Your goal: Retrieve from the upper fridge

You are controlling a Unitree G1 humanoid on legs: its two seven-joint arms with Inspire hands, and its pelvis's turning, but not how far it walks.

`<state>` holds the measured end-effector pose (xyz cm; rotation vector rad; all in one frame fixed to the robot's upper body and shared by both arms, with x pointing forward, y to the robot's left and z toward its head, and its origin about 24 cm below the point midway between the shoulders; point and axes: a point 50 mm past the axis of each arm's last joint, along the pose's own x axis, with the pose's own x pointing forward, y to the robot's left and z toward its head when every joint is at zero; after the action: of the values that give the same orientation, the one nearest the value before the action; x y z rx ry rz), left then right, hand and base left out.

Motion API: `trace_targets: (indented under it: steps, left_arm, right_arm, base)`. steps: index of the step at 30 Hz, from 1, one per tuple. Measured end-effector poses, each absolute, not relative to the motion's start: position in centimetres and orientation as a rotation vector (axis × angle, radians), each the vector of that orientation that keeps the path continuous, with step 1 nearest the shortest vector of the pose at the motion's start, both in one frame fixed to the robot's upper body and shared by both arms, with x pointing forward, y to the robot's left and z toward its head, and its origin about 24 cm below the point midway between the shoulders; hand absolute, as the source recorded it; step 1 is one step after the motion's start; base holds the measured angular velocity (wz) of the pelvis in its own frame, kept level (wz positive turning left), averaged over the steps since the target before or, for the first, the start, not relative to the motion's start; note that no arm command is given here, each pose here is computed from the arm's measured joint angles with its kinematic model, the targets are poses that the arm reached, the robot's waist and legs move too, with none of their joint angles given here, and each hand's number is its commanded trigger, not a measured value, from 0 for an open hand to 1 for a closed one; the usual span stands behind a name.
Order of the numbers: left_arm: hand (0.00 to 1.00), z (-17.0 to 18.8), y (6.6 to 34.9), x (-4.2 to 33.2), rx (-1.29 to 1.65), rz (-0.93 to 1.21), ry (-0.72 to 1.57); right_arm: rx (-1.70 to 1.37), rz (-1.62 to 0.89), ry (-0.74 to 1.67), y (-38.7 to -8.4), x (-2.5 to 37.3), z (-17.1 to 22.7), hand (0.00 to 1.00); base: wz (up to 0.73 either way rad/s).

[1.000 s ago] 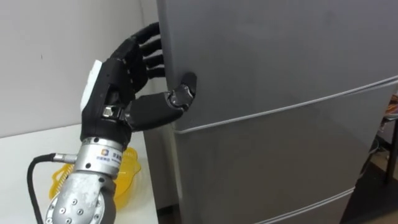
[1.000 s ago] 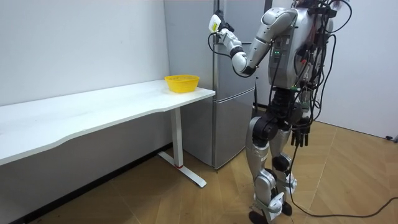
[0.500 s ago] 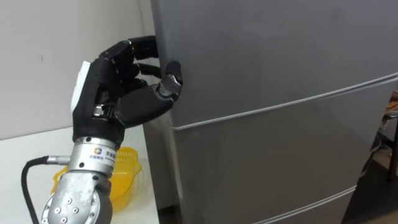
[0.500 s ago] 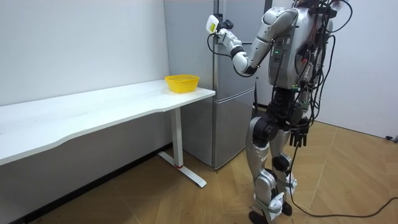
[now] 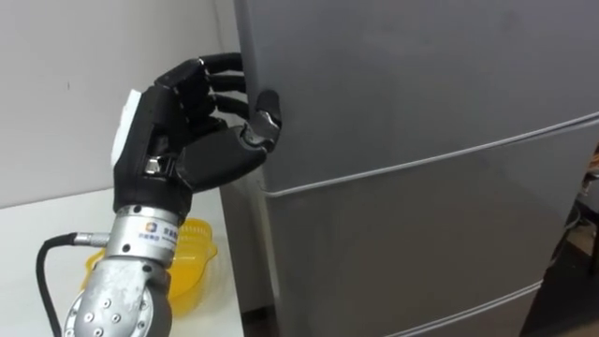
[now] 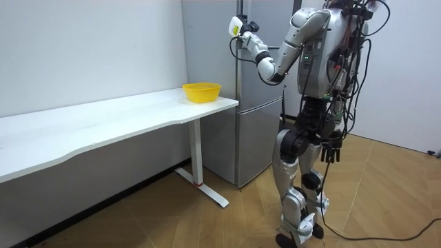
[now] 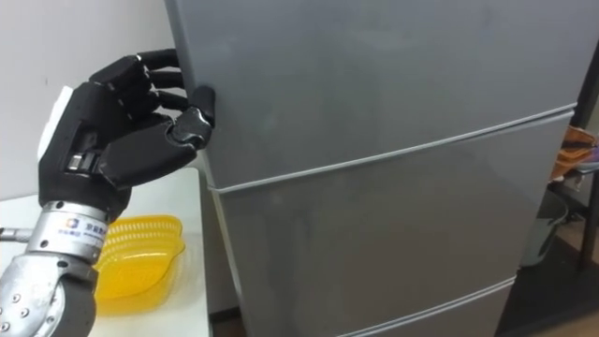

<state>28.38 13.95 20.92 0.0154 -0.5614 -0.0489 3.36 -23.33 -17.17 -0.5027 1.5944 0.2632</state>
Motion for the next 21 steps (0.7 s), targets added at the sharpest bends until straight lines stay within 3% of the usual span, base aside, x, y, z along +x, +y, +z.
trace_targets:
  steps: [6,21]
  left_arm:
    - [1.00,21.5,12.9,27.6,-0.014,-0.139,-0.570]
    - [1.00,21.5,8.3,25.0,-0.202,-0.629,-0.570]
  right_arm:
    - [-0.538,0.294,1.588,-23.3,3.6,-17.2,0.00]
    - [-0.531,0.307,1.593,-23.6,3.7,-17.1,0.00]
  base:
    - [0.16]
    - [0.18]
